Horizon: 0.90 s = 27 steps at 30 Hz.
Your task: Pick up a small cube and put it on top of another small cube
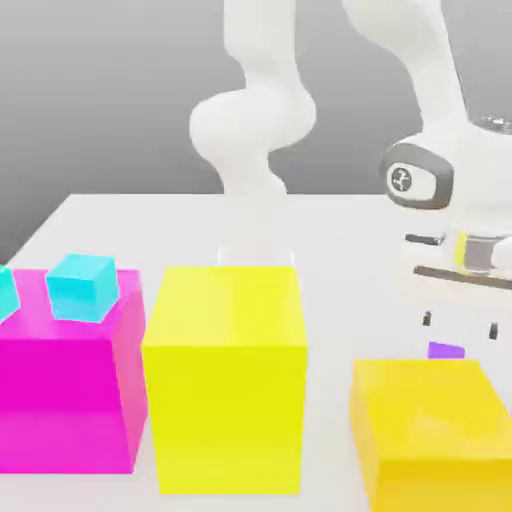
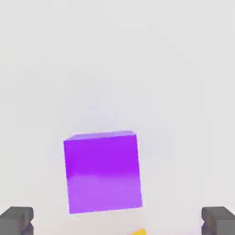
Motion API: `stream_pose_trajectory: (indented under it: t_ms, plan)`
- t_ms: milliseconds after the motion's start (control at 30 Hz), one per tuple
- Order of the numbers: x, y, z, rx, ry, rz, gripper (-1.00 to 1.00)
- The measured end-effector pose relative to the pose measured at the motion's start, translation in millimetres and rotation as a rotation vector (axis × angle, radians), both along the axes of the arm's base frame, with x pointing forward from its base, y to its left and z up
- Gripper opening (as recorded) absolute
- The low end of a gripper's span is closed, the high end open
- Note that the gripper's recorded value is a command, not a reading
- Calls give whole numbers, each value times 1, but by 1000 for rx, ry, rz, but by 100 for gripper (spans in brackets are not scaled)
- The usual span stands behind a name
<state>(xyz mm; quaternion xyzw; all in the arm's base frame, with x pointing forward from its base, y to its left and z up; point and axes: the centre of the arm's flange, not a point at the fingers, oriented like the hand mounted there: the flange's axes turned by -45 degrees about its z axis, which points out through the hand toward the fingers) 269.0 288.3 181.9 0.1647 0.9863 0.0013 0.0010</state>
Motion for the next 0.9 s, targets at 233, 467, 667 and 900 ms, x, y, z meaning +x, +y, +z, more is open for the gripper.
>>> stream_pose_trajectory:
  t_ms: [233, 467, 667, 900]
  plan:
    - [-2, -1, -48, -2, 3, 9, -100]
    - [-1, -1, -34, -4, 4, 10, -100]
    - [-1, 14, 16, 4, -4, 71, -100]
    - [106, -58, 98, -28, -56, -81, -100]
